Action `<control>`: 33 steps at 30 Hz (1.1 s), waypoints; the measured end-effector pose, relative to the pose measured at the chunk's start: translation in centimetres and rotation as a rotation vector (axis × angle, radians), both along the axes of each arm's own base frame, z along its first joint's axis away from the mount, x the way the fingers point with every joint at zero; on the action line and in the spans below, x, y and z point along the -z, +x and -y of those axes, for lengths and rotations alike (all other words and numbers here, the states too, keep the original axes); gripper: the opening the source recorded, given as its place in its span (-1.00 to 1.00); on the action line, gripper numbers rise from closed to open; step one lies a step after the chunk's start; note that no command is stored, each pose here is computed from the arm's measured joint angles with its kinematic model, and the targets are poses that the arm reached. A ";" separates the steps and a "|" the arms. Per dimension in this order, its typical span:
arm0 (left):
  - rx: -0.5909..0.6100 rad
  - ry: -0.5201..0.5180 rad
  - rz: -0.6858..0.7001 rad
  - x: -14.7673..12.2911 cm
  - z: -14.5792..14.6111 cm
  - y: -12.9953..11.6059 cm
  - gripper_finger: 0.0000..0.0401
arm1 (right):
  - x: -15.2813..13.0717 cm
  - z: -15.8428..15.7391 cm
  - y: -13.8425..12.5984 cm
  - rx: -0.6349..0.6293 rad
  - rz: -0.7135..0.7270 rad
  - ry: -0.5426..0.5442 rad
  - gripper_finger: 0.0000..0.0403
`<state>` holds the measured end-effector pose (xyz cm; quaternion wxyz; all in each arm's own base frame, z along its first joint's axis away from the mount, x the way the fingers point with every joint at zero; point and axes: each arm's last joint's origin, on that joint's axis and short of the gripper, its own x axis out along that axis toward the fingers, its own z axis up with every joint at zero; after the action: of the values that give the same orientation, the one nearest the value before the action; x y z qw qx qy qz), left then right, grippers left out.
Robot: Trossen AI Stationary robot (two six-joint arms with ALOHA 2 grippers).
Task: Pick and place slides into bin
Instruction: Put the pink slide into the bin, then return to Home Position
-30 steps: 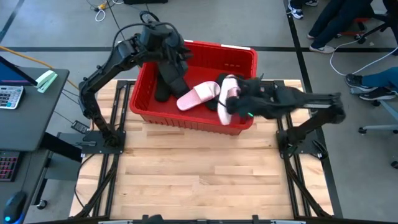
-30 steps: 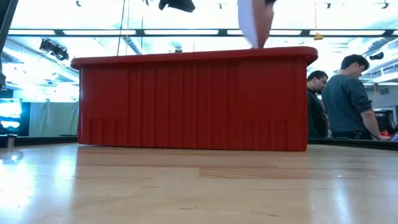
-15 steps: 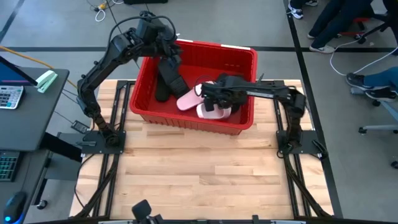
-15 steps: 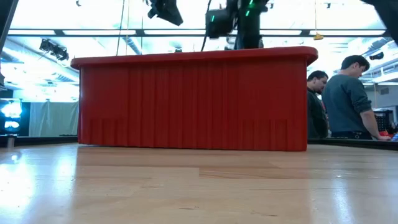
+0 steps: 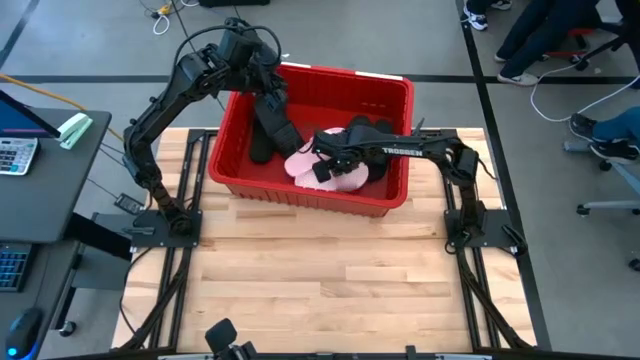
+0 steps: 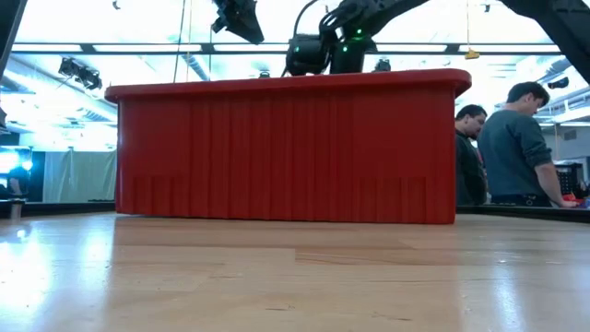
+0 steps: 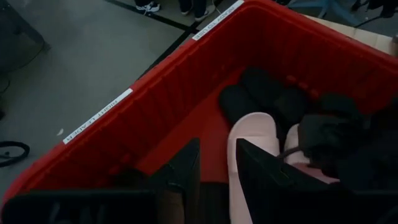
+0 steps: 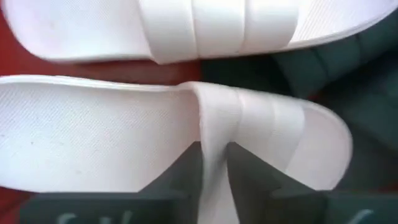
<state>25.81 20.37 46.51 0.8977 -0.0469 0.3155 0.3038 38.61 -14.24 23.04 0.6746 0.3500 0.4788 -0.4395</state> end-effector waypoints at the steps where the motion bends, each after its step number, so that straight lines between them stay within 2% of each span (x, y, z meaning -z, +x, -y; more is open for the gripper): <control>1: 0.001 -0.002 -0.002 0.0 0.0 0.0 -0.47 | -0.3 0.0 0.0 -0.010 0.009 -0.018 -0.54; 7: -0.001 -0.014 -0.016 0.2 0.1 -0.1 -0.47 | -1.0 0.1 -0.3 -0.076 0.008 -0.025 -0.25; 12: -0.001 -0.029 -0.035 0.3 0.2 -0.2 -0.47 | -1.7 0.2 -0.9 -0.294 0.005 0.048 -0.11; 14: -0.001 -0.034 -0.041 0.4 0.2 -0.2 -0.47 | -3.1 0.4 -1.9 -0.324 0.015 0.052 -0.08; 17: -0.001 -0.033 -0.041 0.4 0.2 -0.2 -0.47 | -6.5 0.9 -3.7 -0.299 0.090 -0.014 -0.05; 21: -0.011 -0.050 -0.043 0.5 0.2 -0.3 -0.47 | -11.6 0.8 -7.2 -0.238 0.173 -0.174 -0.05; 27: -0.006 -0.090 -0.116 0.9 0.8 -0.9 -0.47 | -17.9 -2.0 -12.2 -0.217 0.259 -0.413 -0.08; 33: -0.034 -0.179 -0.186 0.1 3.3 -4.0 -0.47 | -21.4 -6.6 -16.5 -0.304 0.353 -0.460 -0.08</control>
<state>21.78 17.11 46.44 0.8516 -0.1040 0.4224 0.2925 22.07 -7.60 44.49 0.8665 0.1838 0.2894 -0.3627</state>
